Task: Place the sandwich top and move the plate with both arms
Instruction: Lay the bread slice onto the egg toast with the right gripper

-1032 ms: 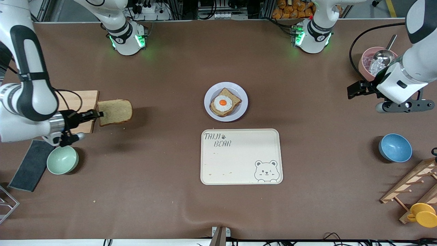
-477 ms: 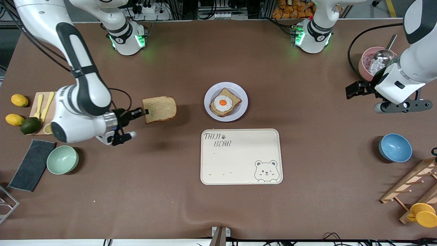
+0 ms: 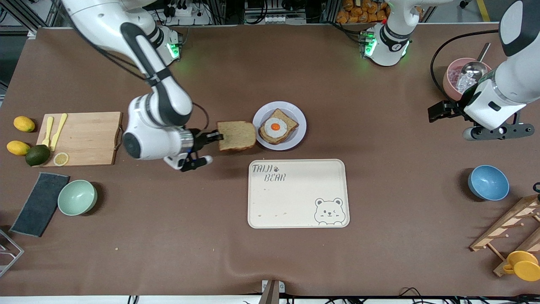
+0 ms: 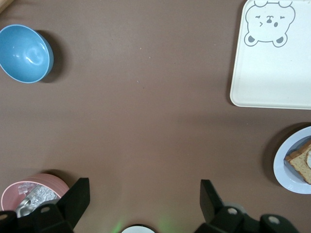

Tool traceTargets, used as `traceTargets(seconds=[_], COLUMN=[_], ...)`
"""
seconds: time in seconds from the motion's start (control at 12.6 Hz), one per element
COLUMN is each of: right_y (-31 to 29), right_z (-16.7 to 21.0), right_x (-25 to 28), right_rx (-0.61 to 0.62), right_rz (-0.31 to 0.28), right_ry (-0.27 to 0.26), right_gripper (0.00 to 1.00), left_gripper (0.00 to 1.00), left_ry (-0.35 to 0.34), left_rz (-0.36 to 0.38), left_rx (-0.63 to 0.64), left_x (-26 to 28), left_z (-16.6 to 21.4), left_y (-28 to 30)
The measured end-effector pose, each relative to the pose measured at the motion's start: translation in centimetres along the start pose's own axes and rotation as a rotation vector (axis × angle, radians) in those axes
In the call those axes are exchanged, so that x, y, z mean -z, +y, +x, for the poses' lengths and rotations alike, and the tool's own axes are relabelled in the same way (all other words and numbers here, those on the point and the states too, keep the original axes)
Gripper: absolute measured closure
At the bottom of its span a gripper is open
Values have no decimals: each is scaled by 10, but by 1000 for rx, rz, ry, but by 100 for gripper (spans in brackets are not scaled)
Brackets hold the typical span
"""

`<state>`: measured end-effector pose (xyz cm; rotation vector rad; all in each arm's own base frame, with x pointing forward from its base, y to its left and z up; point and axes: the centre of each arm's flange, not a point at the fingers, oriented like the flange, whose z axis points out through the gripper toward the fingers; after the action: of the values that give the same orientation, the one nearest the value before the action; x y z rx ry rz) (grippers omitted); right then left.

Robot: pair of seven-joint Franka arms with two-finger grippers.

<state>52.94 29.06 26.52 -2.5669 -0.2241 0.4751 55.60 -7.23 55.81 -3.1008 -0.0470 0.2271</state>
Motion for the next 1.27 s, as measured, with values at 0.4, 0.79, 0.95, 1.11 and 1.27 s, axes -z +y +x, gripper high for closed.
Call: traceTargets(seconds=[0.4, 0.79, 0.95, 1.11, 1.27], right_y=[-83, -97, -96, -98, -102], right_z=[-20, -37, -38, -39, -42], right_x=[-55, -96, -102, -106, -111], right_rx=[0, -8, -21, -47, -95], right_rz=[-9, -53, -59, -60, -60], right_ry=[50, 87, 97, 99, 96], right_gripper=[93, 93, 93, 88, 81], left_gripper=[0, 0, 0, 0, 0], left_ry=[-9, -16, -16, -16, -16], left_rz=[2, 3, 3, 3, 3], left_rx=[0, 0, 0, 0, 0], left_x=[-2, -5, -5, -6, -5], left_z=[-1, -1, -2, -2, -2], left_y=[0, 0, 0, 0, 0])
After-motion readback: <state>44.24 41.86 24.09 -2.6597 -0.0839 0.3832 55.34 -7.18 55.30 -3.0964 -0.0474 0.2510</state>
